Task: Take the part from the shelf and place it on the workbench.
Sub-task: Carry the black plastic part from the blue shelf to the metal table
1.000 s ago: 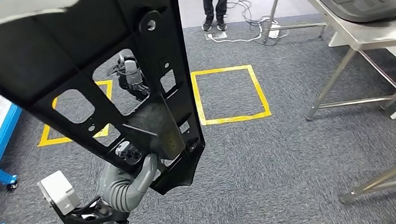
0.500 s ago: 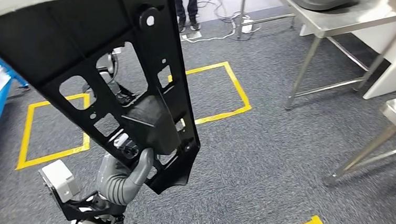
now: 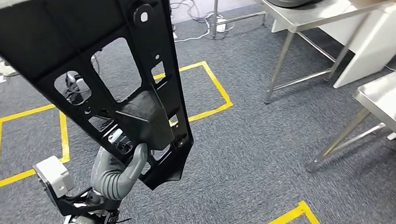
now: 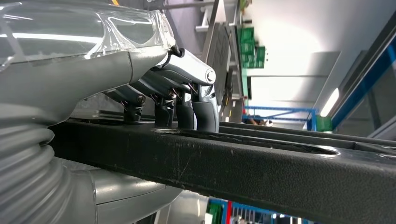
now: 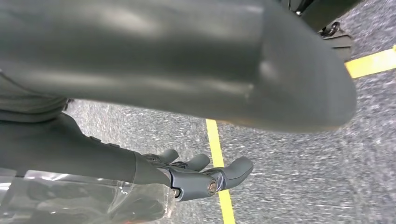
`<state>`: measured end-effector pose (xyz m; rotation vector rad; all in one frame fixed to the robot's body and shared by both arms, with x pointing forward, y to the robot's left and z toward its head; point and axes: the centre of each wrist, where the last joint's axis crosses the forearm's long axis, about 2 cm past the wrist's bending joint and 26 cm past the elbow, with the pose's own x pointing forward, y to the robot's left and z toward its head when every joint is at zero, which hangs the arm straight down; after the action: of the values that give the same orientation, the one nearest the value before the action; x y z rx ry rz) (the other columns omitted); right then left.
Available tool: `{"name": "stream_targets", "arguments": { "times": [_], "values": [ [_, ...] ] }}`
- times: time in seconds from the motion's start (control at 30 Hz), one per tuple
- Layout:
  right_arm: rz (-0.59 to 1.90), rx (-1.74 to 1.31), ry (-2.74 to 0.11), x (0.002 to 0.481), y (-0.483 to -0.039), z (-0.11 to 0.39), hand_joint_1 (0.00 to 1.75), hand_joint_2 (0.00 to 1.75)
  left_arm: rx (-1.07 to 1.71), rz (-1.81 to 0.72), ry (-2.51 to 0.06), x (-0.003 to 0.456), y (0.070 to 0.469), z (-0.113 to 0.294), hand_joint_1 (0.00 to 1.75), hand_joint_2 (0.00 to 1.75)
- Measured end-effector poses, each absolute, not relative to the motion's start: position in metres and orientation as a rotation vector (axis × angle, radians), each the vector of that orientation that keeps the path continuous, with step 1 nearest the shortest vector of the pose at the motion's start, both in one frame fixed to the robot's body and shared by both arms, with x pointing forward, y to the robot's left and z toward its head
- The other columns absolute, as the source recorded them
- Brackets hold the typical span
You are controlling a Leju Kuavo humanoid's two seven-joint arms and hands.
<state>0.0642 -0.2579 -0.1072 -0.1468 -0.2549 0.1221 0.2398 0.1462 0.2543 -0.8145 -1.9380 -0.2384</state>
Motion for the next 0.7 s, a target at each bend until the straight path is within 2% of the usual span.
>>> {"name": "stream_targets", "arguments": {
  "times": [0.7],
  "values": [
    [0.085, -0.130, -0.225, 0.064, -0.253, -0.107, 0.00, 0.00, -0.763, -0.318, -1.913, 0.249, 0.152, 0.264, 1.75, 1.75]
  ]
}}
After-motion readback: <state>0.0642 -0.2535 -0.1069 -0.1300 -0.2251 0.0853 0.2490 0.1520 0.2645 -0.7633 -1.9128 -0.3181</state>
